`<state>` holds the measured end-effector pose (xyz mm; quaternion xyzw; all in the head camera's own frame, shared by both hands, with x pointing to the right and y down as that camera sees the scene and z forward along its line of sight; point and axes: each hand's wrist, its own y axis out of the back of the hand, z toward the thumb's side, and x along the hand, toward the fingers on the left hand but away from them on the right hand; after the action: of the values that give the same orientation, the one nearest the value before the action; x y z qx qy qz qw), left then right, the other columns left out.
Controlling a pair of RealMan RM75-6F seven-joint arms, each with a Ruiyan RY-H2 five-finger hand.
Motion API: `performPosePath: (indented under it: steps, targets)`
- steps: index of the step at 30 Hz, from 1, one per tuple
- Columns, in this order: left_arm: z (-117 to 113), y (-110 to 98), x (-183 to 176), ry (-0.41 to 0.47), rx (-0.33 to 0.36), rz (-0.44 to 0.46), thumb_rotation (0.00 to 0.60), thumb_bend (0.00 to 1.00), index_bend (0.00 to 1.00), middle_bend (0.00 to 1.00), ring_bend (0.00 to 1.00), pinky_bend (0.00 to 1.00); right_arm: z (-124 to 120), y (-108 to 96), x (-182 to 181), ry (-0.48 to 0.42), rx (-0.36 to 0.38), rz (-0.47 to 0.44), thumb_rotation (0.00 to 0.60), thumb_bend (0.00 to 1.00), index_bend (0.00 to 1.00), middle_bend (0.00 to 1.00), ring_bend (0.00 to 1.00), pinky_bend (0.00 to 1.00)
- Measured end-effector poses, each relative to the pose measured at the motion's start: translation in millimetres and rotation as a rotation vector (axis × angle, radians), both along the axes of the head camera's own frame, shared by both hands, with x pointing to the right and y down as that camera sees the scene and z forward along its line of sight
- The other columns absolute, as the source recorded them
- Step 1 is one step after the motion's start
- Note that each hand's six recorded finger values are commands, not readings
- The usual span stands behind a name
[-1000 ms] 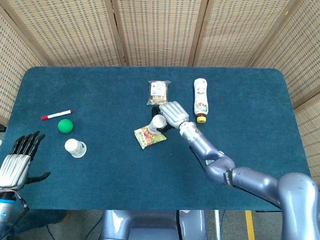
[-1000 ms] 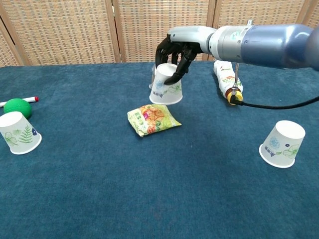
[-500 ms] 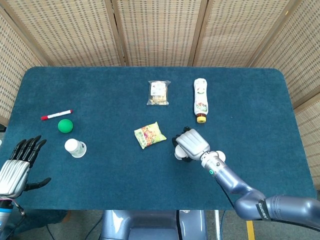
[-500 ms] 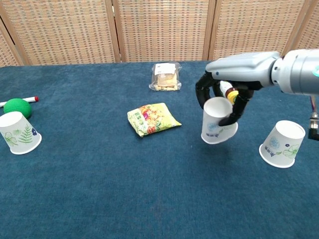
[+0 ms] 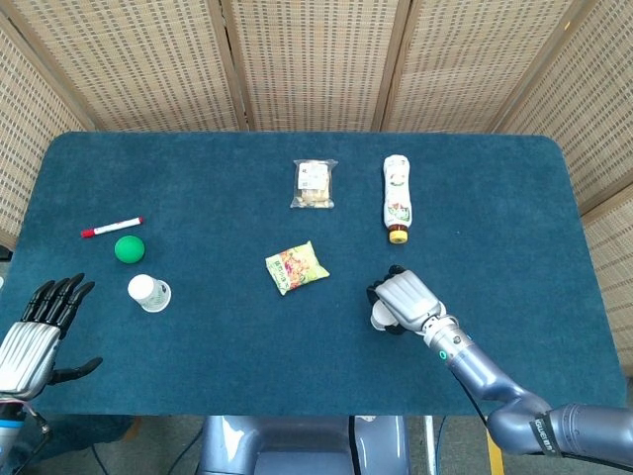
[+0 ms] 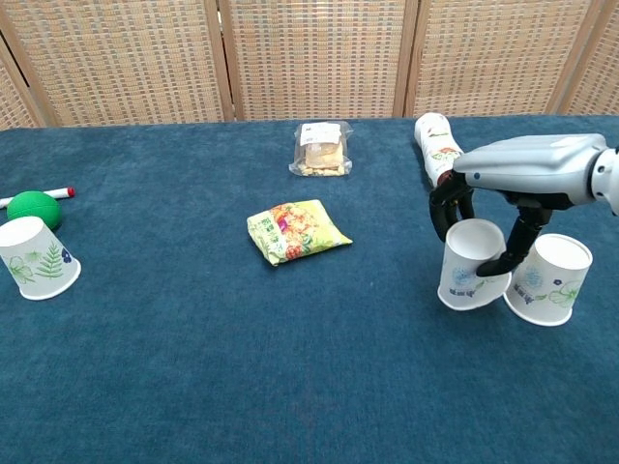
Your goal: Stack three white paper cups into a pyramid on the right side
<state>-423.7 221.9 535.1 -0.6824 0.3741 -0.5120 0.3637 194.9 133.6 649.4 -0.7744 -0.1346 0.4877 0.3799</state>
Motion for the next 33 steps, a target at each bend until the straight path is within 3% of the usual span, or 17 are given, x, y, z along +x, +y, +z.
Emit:
performPosePath:
  steps: [10, 14, 18, 23, 33]
  targets:
    - [-0.2, -0.4, -1.1, 0.001, 0.0, -0.006, 0.6, 0.0, 0.0, 0.0, 0.0, 0.0, 12.5, 4.2, -0.5, 0.007, -0.022, -0.004, 0.6, 0.38, 0.46, 0.46, 0.3, 0.13]
    - [-0.4, -1.3, -1.8, 0.0, 0.001, -0.009, 0.6, 0.0, 0.0, 0.0, 0.0, 0.0, 19.0, 8.1, 7.1, 0.041, -0.04, -0.02, 0.6, 0.28, 0.35, 0.32, 0.17, 0.02]
    - [-0.8, -0.8, -1.6, 0.001, 0.001, -0.009, 0.6, 0.0, 0.0, 0.0, 0.0, 0.0, 16.9, 11.5, 16.5, 0.072, -0.059, -0.045, 0.6, 0.17, 0.23, 0.13, 0.02, 0.0]
    - [-1.3, -0.3, -1.1, 0.001, 0.003, -0.007, 0.6, 0.0, 0.0, 0.0, 0.0, 0.0, 2.0, 15.0, 18.1, 0.054, -0.043, -0.054, 0.6, 0.15, 0.16, 0.06, 0.0, 0.0]
    - [-2.7, 0.9, -1.4, 0.0, 0.009, -0.004, 0.6, 0.0, 0.0, 0.0, 0.0, 0.0, -56.8, 12.2, 37.8, -0.049, 0.062, -0.009, 0.6, 0.12, 0.15, 0.06, 0.0, 0.0]
